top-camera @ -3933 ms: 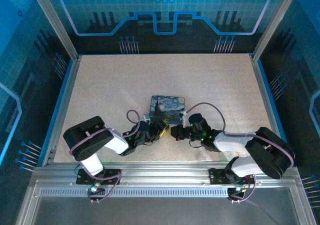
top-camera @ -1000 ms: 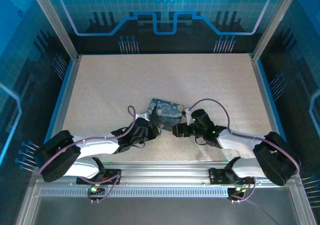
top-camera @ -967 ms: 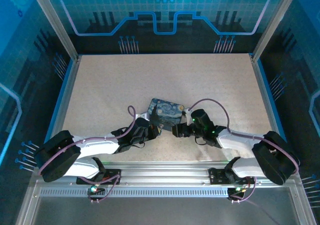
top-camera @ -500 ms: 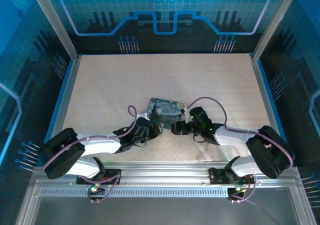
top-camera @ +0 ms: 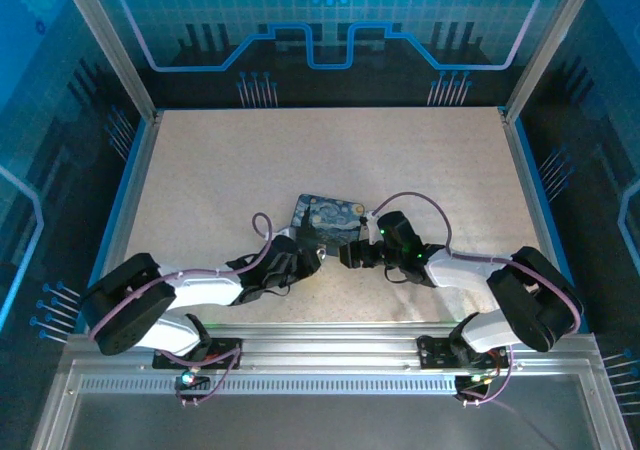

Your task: Unlock the padlock with the key

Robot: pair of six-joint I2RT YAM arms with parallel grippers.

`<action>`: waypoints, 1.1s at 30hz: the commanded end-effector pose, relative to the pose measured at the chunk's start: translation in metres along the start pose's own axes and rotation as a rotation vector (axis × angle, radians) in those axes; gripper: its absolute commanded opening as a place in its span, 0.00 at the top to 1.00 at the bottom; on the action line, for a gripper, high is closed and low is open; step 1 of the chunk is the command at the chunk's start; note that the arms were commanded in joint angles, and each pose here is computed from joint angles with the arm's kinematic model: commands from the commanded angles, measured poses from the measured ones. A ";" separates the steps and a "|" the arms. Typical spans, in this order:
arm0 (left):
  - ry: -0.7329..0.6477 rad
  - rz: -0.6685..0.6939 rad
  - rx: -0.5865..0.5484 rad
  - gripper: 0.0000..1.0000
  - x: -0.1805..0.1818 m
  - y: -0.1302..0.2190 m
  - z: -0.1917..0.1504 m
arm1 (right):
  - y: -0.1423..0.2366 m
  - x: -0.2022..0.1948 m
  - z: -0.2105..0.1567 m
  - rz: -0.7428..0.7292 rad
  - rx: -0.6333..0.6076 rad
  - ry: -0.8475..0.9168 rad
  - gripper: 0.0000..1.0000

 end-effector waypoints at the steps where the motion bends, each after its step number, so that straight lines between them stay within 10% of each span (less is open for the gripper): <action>1: -0.003 0.031 -0.027 0.55 0.007 0.010 0.005 | 0.001 0.005 0.013 0.040 -0.025 -0.013 0.30; 14: 0.013 0.019 -0.167 0.16 0.010 0.069 0.070 | 0.014 0.010 0.022 0.077 -0.045 -0.027 0.20; 33: 0.026 -0.248 0.039 0.27 0.000 0.003 0.146 | 0.000 0.013 0.046 0.146 -0.027 -0.068 0.10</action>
Point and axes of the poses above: each hand's point on the last joint's axis, 136 mm out from that joint toward the fingers, its own y axis back along the fingers, its own x axis along the line the jaws close on, z = x × y, the point moved 6 cm from there along y, back along the fingers, and after that the axes turned 4 degrees about -y, right-handed, at the moved point
